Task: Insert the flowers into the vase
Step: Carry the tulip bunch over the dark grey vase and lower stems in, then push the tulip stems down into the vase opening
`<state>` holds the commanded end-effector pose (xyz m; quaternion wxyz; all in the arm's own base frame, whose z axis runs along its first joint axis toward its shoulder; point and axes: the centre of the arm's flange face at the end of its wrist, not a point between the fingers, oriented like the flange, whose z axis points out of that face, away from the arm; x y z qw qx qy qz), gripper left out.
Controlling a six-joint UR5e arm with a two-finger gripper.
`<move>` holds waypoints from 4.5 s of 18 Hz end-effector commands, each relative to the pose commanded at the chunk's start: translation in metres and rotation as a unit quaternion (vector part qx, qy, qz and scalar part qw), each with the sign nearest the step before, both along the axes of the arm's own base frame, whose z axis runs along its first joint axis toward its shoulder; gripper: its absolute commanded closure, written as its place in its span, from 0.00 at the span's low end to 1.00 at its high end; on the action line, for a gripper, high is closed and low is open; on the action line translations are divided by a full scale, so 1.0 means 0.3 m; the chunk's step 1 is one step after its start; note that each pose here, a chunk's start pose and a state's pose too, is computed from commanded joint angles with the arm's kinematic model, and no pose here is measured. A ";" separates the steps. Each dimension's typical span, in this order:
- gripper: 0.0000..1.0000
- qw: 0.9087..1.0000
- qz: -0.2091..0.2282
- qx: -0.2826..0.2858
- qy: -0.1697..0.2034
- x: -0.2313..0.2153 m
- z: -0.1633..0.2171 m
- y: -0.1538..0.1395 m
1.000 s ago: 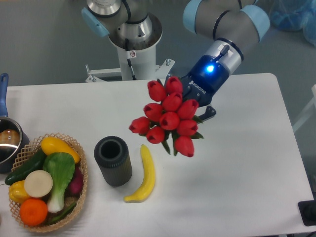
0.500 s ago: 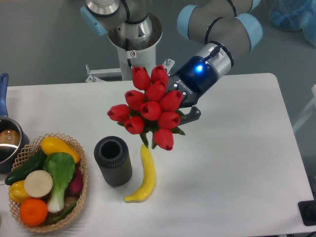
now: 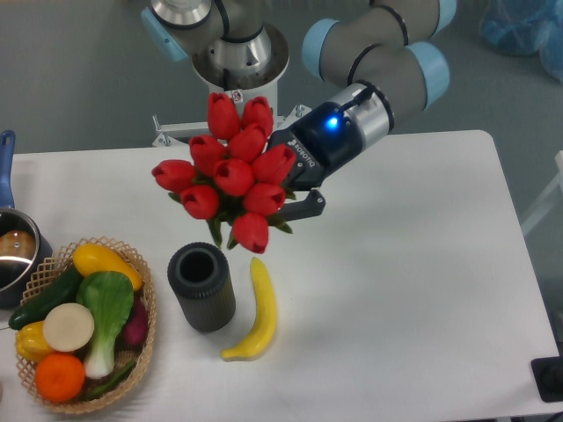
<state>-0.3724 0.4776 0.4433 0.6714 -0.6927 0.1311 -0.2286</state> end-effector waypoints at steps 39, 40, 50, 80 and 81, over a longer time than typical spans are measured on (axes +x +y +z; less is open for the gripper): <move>0.66 0.994 -0.030 0.102 -0.026 0.112 -0.254 0.050; 0.66 0.994 -0.030 0.101 -0.027 0.109 -0.256 0.052; 0.66 0.995 -0.031 0.090 -0.035 0.115 -0.311 0.063; 0.66 0.995 -0.018 0.082 -0.047 0.089 -0.496 0.059; 0.66 0.995 -0.017 0.081 -0.048 0.089 -0.500 0.056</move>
